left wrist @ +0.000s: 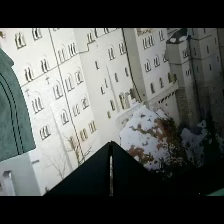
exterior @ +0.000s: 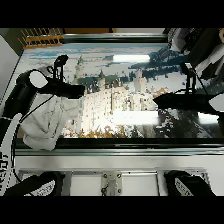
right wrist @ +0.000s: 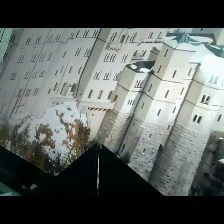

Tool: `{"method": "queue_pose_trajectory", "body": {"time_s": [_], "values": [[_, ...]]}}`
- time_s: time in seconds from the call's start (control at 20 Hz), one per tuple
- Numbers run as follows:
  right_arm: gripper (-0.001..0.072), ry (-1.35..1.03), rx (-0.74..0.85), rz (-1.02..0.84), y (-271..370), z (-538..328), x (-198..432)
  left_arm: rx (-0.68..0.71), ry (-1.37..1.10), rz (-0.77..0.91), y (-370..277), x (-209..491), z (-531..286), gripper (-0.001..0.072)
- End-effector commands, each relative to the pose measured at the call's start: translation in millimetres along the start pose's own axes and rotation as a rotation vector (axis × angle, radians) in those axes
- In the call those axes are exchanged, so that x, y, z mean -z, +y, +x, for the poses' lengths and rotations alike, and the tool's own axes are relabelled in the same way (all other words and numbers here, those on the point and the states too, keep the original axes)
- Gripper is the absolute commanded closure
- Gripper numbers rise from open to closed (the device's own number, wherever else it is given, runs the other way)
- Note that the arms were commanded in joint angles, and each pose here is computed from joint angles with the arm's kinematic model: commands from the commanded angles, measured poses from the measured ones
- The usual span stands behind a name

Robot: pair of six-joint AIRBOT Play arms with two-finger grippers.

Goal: Fold the clothes and pants, and hang the long-sleeved shirts on hangers.

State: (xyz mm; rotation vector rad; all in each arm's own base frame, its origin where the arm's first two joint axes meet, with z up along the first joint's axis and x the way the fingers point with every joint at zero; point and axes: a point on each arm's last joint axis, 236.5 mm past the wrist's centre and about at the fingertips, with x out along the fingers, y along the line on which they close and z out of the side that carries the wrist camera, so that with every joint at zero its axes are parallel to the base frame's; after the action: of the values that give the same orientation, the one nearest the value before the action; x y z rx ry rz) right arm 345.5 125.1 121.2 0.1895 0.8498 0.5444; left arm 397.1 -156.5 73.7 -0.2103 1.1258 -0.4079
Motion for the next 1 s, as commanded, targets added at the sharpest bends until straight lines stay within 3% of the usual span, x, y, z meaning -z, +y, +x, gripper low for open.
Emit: {"method": "queue_pose_trajectory", "body": {"time_s": [0.0, 0.05, 0.1, 0.15, 0.2, 0.35, 0.45, 0.55, 0.8, 0.85, 0.9, 0.95], "values": [[0.0681, 0.0, 0.0, 0.001, 0, 0, 0, 0.002, -0.007, -0.001, -1, -2, 0, 0.0679], [0.0681, 0.0, 0.0, 0.001, 0, 0, 0, -0.001, -0.007, 0.002, 0, -2, 0, 0.0679], [0.0681, 0.0, 0.0, 0.001, 0, 0, 0, -0.028, -0.013, 0.03, 7, -4, -1, 0.0593], [0.0681, 0.0, 0.0, 0.0, 0, 0, 0, -0.088, -0.014, 0.07, 23, -7, -7, 0.0161], [0.0681, 0.0, 0.0, 0.001, 0, 0, 0, -0.184, -0.012, 0.095, 49, -11, -18, 0.0011], [0.0681, 0.0, -0.001, 0.001, 0, 0, 0, -0.507, 0.017, 0.016, 142, -6, -55, 0.0016], [0.0681, 0.0, 0.0, 0.001, 0, 0, 0, -0.617, 0.088, -0.077, 185, 24, -55, 0.0017], [0.0681, 0.0, -0.001, 0.001, 0, 0, 0, -0.636, 0.154, -0.15, 212, 62, -36, 0.0017], [0.0681, 0.0, 0.0, 0.001, 0, 0, 0, -0.619, 0.246, -0.136, 227, 127, 12, 0.002], [0.0681, 0.0, 0.0, 0.001, 0, 0, 0, -0.618, 0.258, -0.144, 225, 134, 16, 0.0218], [0.0681, 0.0, 0.0, 0.001, 0, 0, 0, -0.611, 0.272, -0.143, 221, 138, 19, 0.0514], [0.0681, 0.0, 0.0, 0.001, 0, 0, 0, -0.586, 0.277, -0.132, 208, 135, 21, 0.0681]]}}
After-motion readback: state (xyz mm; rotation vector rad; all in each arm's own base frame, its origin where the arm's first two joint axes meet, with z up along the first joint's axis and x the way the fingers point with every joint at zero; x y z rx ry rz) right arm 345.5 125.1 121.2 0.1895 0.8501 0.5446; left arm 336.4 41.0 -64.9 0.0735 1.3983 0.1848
